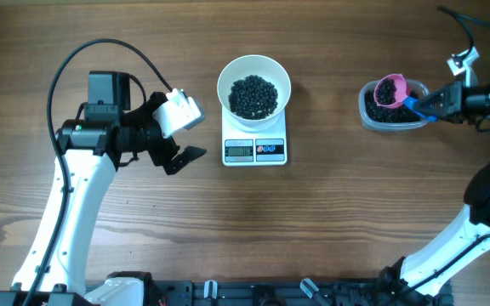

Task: Scoop item into bowl and weigh 150g on scale
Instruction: 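Move the scoop over the white bowl and tip beans in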

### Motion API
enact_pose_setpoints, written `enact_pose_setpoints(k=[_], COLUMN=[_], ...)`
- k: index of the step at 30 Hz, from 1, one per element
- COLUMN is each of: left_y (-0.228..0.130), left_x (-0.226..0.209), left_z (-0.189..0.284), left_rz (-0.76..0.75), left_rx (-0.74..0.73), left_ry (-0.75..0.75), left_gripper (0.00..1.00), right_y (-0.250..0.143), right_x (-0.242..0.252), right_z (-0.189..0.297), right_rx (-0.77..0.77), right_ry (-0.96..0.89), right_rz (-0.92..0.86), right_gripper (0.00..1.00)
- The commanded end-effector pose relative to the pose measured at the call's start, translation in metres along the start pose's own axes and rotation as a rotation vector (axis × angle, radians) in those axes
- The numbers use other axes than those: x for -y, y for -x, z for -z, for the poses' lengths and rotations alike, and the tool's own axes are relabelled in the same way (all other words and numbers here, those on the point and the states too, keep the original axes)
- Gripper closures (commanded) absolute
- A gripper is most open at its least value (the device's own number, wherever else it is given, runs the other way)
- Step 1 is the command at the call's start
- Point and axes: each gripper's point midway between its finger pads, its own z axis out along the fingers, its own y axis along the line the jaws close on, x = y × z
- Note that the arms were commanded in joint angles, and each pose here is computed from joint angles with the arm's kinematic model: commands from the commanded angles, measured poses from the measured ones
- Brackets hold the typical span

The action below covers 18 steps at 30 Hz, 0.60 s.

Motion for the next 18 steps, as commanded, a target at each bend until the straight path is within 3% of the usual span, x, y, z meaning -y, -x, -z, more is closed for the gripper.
enact_pose_setpoints(k=[1, 12, 18], left_y=[-0.002, -0.002, -0.002], left_x=[0.0, 0.0, 0.0], left_z=[-0.001, -0.001, -0.001], left_rz=[-0.012, -0.012, -0.012], left_rx=[-0.001, -0.001, -0.001], left_ry=[-0.005, -0.005, -0.005], left_gripper=[0.0, 0.0, 0.01], right_y=[0.016, 0.041, 0.042], right_x=[-0.02, -0.115, -0.176], right_z=[0.003, -0.044, -0.095], right_rx=[0.063, -0.018, -0.107], right_ry=[0.082, 0.131, 0.116], right_rz=[0.068, 0.261, 0.388], right_gripper=[0.96, 0.96, 0.96])
